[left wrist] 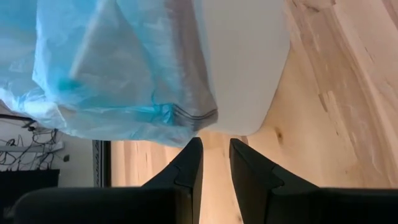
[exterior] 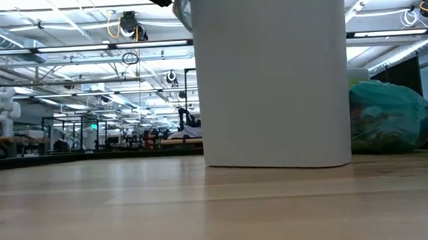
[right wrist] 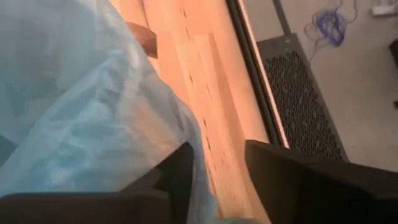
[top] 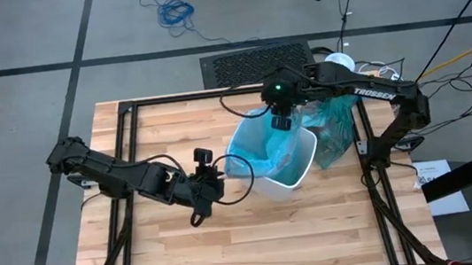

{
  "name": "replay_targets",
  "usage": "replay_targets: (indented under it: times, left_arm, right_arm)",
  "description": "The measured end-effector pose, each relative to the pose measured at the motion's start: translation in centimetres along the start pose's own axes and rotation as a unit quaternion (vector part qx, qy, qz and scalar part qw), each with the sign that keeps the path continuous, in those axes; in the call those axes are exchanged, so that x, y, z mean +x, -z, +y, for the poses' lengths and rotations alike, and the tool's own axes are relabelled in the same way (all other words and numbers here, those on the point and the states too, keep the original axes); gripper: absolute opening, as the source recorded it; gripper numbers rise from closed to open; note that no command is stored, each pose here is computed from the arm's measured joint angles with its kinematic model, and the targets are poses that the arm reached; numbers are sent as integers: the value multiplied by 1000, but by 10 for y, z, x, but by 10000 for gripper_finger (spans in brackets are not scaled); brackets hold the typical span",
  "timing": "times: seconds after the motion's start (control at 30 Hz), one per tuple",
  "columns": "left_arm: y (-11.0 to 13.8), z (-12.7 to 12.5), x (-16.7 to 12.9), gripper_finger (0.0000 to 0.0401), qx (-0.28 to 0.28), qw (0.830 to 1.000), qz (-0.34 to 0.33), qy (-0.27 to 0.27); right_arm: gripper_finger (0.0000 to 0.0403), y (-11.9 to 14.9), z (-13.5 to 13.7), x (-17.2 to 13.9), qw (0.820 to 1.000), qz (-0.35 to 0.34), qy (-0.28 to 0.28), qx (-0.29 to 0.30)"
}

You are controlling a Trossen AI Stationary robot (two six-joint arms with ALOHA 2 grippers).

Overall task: Place trash/remove bag and relplace
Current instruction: Put the new blue trash bag inside the white trash bin

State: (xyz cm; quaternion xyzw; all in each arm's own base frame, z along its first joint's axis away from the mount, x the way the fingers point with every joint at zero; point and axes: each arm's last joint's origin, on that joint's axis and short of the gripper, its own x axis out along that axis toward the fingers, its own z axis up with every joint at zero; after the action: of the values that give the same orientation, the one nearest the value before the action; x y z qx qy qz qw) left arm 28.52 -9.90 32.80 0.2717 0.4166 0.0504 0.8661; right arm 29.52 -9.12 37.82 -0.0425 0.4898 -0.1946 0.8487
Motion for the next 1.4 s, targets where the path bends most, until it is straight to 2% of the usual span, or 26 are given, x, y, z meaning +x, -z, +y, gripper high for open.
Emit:
replay_targets:
  times: [0.2, 0.37, 0.6, 0.7, 0.8, 0.93, 1.07, 1.13, 1.2, 1.3, 1.4]
  left_arm:
    - [0, 0, 0, 77, 0, 1000, 1, -1]
    - [0, 0, 0, 77, 0, 1000, 0, 0]
    - [0, 0, 0, 77, 0, 1000, 1, 0]
    - [0, 0, 0, 77, 0, 1000, 1, 0]
    - [0, 1, 0, 77, -1, 1000, 2, -1]
    - [1, 3, 2, 77, -3, 1000, 6, -3]
    - [1, 4, 2, 77, -4, 1000, 7, -4]
    - [1, 4, 2, 77, -4, 1000, 6, -4]
    - [1, 4, 2, 77, -9, 1000, 7, -4]
    - [2, 6, 3, 77, -20, 1000, 8, -6]
    - [2, 6, 4, 77, -21, 1000, 9, -6]
  right_arm:
    - [211, 3, -6, -25, 999, -48, 6, -10]
    - [247, 8, -9, -43, 997, -74, 12, -23]
    - [245, 18, -14, -63, 996, -83, 26, -11]
    - [231, 26, -13, -74, 996, -79, 43, -3]
    - [208, 34, -6, -92, 995, -98, 20, -8]
    - [184, 46, 18, -123, 984, -154, -83, -45]
    - [180, 54, 48, -144, 974, -181, -114, -75]
    - [183, 55, 69, -146, 972, -186, -101, -102]
    - [188, 55, 93, -142, 972, -181, -66, -135]
    - [198, 52, 130, -131, 966, -174, 13, -192]
    - [208, 49, 158, -121, 954, -178, 90, -224]
